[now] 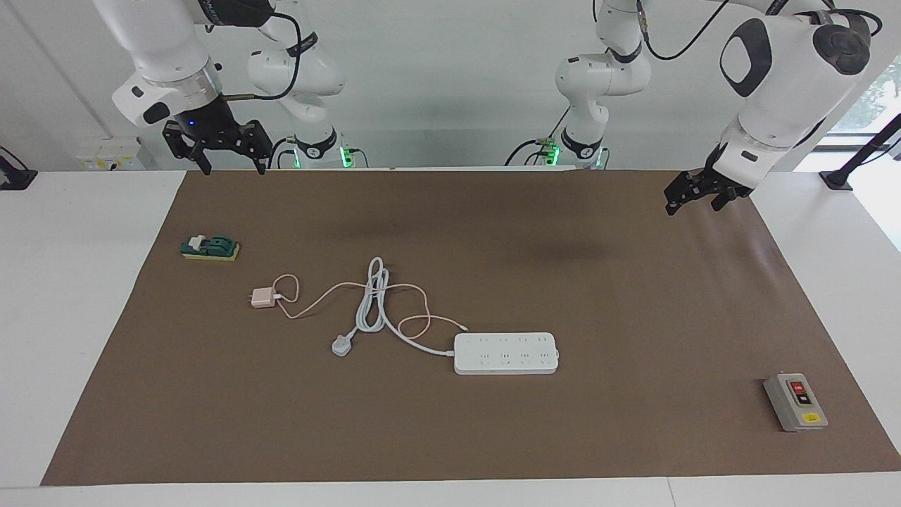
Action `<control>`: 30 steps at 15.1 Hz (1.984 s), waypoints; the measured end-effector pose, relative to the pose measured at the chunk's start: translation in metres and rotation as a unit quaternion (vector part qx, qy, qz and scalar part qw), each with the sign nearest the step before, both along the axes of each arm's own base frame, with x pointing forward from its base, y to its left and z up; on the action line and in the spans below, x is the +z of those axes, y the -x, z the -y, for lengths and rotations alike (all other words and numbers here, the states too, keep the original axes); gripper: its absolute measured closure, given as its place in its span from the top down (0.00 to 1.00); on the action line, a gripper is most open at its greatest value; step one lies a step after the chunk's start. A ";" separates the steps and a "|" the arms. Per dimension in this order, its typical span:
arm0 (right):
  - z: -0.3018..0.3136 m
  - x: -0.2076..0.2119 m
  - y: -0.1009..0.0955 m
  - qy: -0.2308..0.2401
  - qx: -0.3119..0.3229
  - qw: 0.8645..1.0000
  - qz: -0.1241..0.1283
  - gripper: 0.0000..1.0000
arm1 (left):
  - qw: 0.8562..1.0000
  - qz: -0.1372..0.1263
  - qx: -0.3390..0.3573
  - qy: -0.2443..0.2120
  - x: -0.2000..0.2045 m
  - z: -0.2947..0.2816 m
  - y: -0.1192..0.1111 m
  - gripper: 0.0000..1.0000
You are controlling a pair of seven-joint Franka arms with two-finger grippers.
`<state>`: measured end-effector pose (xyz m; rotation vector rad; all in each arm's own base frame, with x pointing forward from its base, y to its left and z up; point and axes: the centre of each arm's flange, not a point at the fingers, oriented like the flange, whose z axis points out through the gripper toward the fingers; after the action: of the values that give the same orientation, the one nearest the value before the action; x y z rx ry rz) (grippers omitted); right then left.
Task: Plug charger into power strip
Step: 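Move the right gripper toward the pink charger plug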
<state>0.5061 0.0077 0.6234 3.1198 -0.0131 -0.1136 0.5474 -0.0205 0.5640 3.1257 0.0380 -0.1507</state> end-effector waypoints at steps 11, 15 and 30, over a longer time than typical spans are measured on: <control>0.010 -0.001 -0.005 0.013 -0.261 0.965 0.025 1.00 | 1.000 0.000 0.000 0.000 0.000 0.000 0.000 1.00; 0.010 -0.002 -0.014 0.009 -0.415 0.908 0.056 1.00 | 1.000 0.000 0.000 0.000 0.000 0.000 0.000 1.00; 0.045 -0.034 -0.029 -0.060 -0.618 0.784 0.002 1.00 | 1.000 0.000 0.000 0.000 0.000 0.000 0.000 1.00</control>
<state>0.5355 -0.0377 0.5891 2.5786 -2.0422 -0.1071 0.5474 -0.0204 0.5640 3.1257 0.0383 -0.1506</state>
